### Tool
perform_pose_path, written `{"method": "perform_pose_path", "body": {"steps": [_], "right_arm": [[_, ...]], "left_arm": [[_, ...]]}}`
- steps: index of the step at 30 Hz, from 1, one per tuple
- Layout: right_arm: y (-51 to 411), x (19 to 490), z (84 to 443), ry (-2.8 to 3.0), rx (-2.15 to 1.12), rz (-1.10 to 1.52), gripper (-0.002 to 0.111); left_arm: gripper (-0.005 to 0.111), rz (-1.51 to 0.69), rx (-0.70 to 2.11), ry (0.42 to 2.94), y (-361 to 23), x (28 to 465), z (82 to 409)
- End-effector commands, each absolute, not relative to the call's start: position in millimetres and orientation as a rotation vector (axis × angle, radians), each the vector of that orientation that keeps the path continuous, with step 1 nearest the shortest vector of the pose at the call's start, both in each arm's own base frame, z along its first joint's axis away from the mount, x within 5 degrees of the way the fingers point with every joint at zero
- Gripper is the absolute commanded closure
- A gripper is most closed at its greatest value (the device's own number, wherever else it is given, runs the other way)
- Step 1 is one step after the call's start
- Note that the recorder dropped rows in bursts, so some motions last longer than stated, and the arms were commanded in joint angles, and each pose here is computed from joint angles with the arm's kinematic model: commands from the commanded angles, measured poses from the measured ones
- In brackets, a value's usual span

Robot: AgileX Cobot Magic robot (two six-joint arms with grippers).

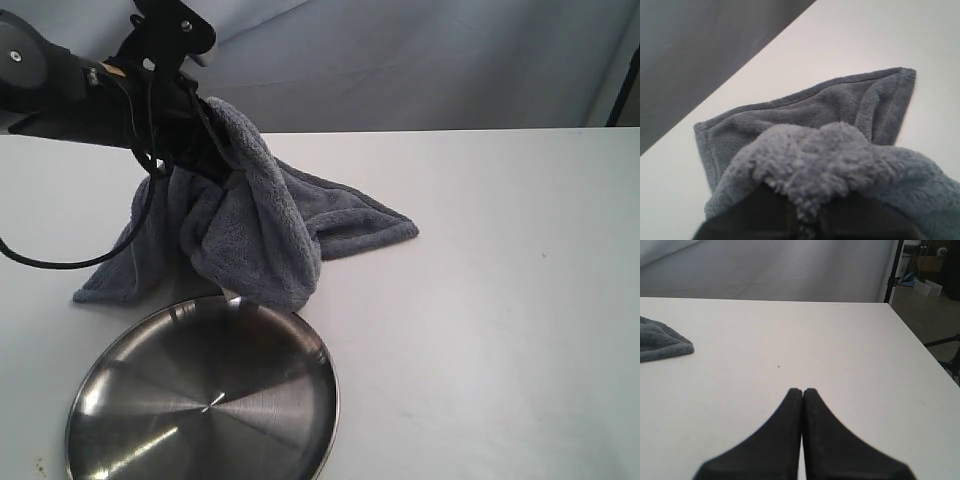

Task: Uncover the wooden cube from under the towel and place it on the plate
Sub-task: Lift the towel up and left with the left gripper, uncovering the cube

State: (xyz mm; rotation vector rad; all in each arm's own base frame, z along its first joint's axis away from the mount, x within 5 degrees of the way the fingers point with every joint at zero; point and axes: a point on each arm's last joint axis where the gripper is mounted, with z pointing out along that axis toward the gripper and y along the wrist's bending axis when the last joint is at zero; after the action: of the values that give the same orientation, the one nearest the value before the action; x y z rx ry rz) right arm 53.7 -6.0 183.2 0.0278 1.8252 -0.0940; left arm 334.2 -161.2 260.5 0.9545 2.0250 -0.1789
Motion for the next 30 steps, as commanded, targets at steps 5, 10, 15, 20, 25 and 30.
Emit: {"method": "perform_pose_path", "body": {"steps": [5, 10, 15, 20, 25, 30], "right_arm": [[-5.5, 53.7, 183.9, 1.809, 0.021, -0.090, 0.108], [-5.5, 53.7, 183.9, 1.809, 0.021, -0.090, 0.108], [-5.5, 53.7, 183.9, 1.809, 0.021, -0.090, 0.108], [-5.5, 53.7, 183.9, 1.809, 0.021, -0.090, 0.108], [-5.5, 53.7, 183.9, 1.809, 0.021, -0.090, 0.108], [-5.5, 53.7, 183.9, 1.809, 0.021, -0.090, 0.108]], "left_arm": [[0.107, -0.026, 0.989, 1.940, -161.6, 349.4, 248.8], [0.107, 0.136, 0.851, 1.881, -129.6, 377.5, 242.0], [0.107, 0.220, 0.685, 1.946, -71.3, 392.6, 243.1], [0.107, 0.256, 0.571, 1.911, -51.2, 393.4, 258.4], [0.107, 0.249, 0.527, 1.870, -49.8, 387.3, 276.4], [0.107, 0.194, 0.453, 1.856, -50.9, 380.1, 291.3]]}}
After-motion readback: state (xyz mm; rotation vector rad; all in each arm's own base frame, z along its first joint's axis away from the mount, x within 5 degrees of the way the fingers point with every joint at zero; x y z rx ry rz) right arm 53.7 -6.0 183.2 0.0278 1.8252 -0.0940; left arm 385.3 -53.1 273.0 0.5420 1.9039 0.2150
